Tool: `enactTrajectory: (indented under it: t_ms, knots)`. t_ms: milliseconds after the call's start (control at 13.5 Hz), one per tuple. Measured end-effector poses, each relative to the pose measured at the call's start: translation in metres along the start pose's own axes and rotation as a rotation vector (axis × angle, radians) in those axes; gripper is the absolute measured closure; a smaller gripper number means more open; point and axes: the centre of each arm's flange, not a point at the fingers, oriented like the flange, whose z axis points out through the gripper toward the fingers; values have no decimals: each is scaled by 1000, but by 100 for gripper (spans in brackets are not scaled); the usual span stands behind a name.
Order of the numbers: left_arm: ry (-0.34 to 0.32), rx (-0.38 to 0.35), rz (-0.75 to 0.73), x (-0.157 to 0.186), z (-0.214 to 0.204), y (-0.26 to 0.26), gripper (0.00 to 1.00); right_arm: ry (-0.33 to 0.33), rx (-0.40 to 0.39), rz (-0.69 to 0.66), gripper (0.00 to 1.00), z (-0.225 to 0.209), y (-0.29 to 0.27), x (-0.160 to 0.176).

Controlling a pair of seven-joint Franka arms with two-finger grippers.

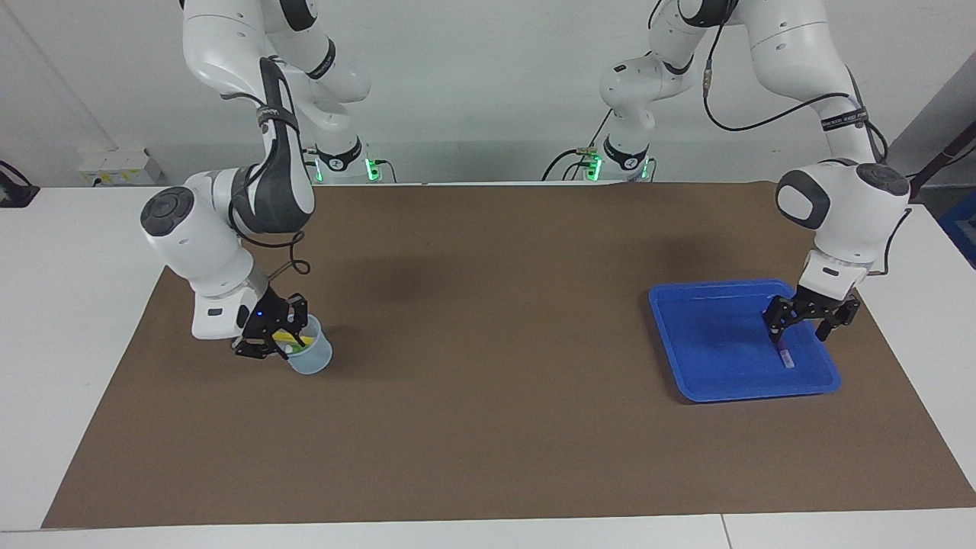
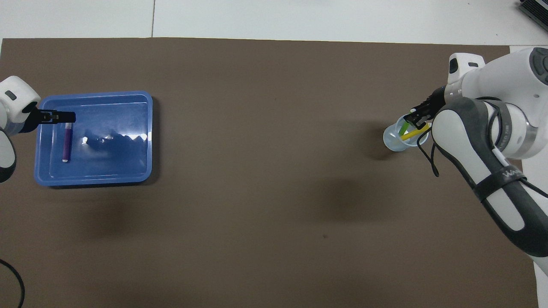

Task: Right arm passes pens to left for tray arrangement
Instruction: 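Open the left gripper and lift it off the purple pen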

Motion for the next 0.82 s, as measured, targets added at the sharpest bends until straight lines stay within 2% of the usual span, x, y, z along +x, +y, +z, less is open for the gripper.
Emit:
enactTrajectory:
  t_ms: [222, 371, 519, 815]
  knots:
    - [-124, -28, -120, 9, -21, 24, 11, 0, 0, -1, 69, 0, -1, 1]
    - [-176, -54, -197, 10, -29, 34, 11, 0, 1, 0, 70, 0, -1, 1]
    - [-234, -101, -272, 3, -35, 37, 11, 0, 1, 9, 70, 1, -3, 2]
    - [-358, -121, -410, -12, -59, 55, 11, 1, 2, 12, 67, 1, -4, 4]
